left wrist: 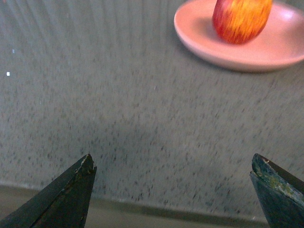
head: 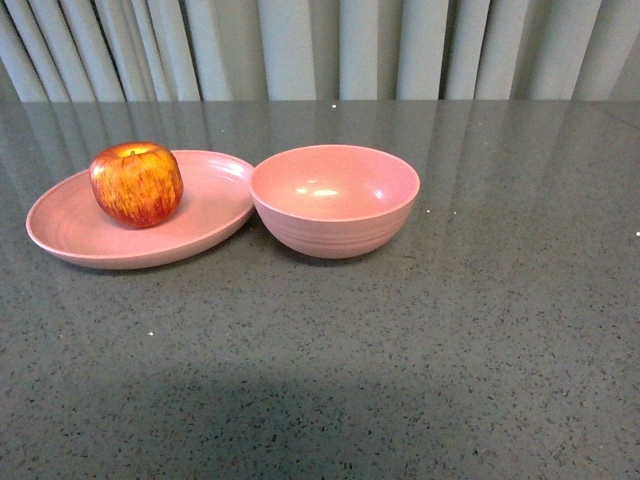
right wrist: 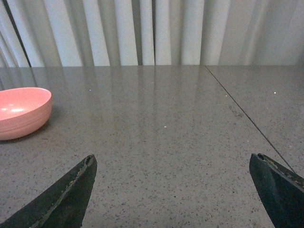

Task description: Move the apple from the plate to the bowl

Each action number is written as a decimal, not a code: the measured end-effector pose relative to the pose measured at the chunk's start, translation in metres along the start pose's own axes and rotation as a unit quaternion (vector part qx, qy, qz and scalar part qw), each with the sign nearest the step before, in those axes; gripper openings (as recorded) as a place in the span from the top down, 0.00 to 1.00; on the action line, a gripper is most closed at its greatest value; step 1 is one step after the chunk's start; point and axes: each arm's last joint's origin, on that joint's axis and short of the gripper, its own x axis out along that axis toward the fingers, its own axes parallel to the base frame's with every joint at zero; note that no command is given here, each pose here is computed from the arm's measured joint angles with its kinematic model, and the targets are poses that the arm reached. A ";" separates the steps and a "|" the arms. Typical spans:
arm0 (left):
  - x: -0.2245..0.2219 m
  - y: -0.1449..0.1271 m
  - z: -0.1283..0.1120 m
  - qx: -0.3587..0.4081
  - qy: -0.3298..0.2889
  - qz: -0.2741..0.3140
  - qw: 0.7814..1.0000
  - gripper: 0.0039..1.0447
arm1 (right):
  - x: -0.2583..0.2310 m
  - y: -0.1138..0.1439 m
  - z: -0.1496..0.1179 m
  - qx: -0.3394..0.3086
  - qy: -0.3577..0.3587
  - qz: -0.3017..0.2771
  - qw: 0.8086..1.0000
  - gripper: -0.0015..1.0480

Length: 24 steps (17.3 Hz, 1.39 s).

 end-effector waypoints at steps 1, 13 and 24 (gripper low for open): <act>0.000 -0.001 0.000 0.003 0.013 0.020 1.000 0.06 | 0.000 0.000 0.000 0.000 0.000 0.000 1.000 0.06; 0.093 -0.030 0.144 0.016 -0.066 -0.107 0.992 0.06 | 0.000 0.000 0.000 0.000 0.000 0.000 1.000 0.06; 0.216 -0.083 0.156 0.046 0.089 -0.135 0.986 0.06 | 0.000 0.000 0.000 0.000 0.000 0.000 1.000 0.06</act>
